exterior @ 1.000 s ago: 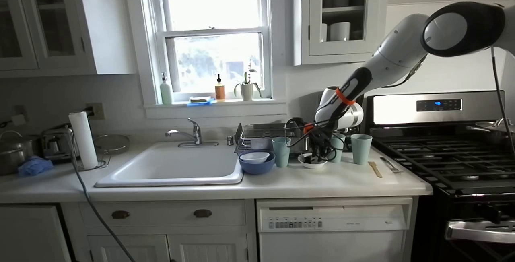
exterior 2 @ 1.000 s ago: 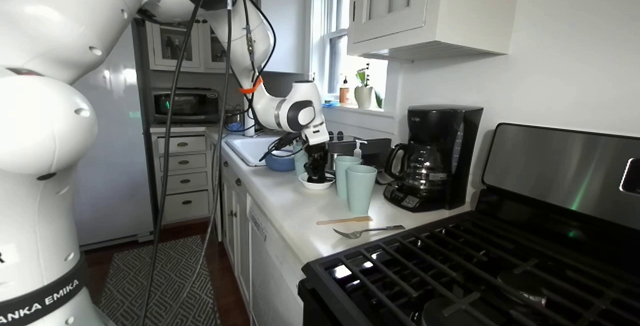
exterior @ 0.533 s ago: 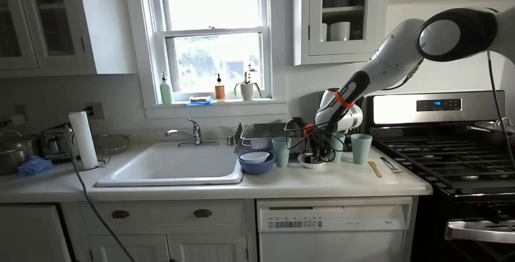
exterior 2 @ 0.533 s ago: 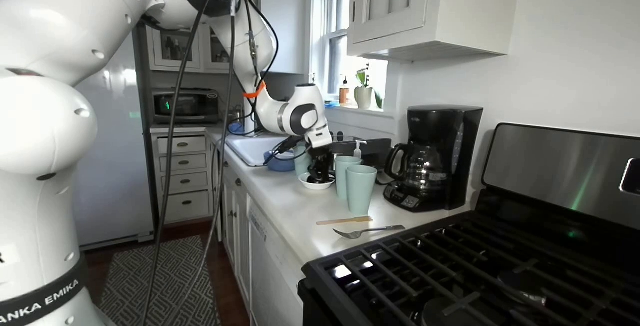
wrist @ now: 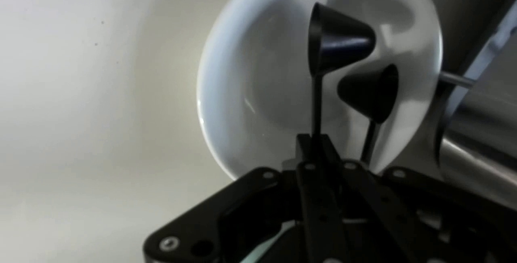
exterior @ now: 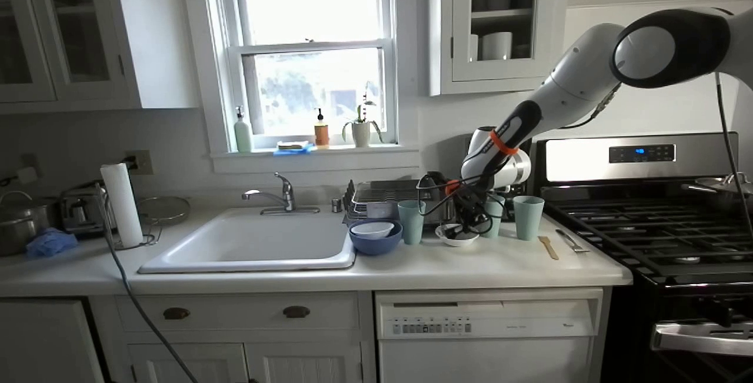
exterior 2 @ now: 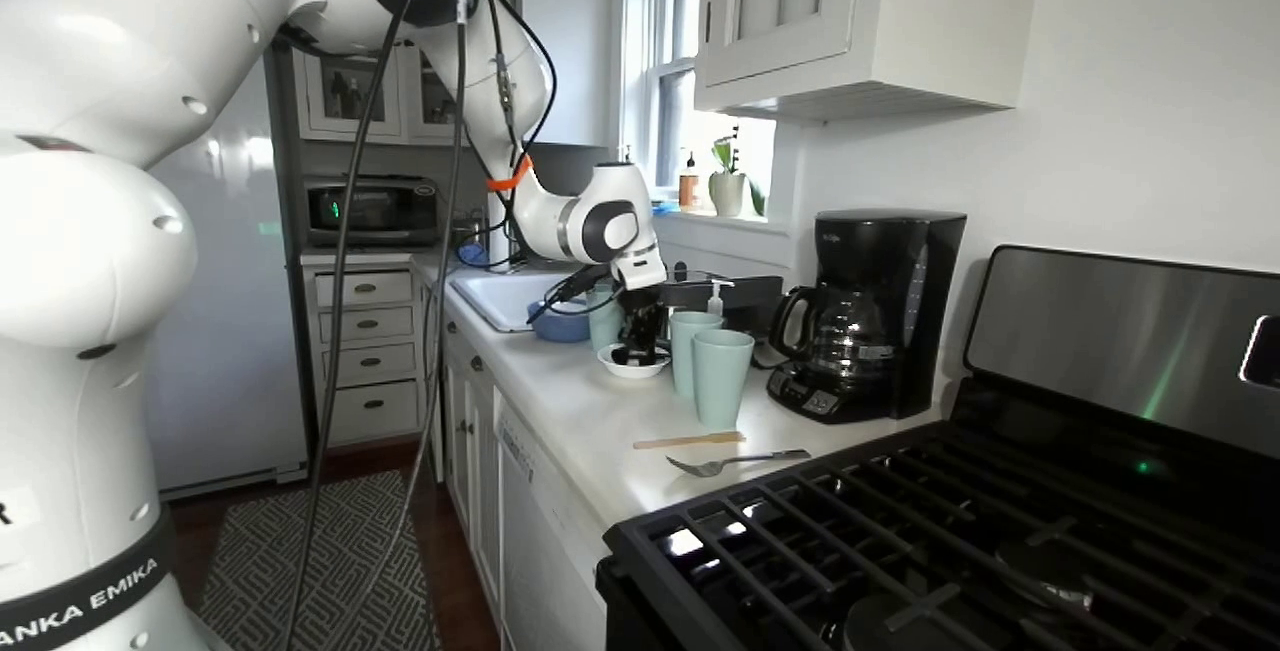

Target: Remove the scoops in the white bowl and put the into the middle right blue cup one at a time

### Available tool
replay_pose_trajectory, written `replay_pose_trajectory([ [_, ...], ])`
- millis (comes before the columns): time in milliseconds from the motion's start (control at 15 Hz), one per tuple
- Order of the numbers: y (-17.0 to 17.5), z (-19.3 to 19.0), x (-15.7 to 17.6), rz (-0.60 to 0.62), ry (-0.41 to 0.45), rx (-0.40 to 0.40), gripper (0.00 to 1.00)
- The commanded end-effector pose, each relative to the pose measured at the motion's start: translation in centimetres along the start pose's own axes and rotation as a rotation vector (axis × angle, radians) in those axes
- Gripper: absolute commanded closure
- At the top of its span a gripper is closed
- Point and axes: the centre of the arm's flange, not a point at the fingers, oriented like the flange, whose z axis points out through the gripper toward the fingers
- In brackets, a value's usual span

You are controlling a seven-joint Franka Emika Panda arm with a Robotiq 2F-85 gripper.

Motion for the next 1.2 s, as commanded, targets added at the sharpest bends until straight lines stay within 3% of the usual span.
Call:
replay_pose_trajectory([
  [0, -0.2, -4.7, 0.6, 0.015, 0.003, -0.009, 0.99],
  [400, -1.2, -10.6, 1.4, 0.040, 0.020, 0.091, 0.99],
  [733, -1.9, -13.6, 3.4, 0.082, 0.268, 0.164, 0.99],
  [1133, -0.8, -14.6, 5.1, 0.126, 0.508, 0.108, 0.99],
])
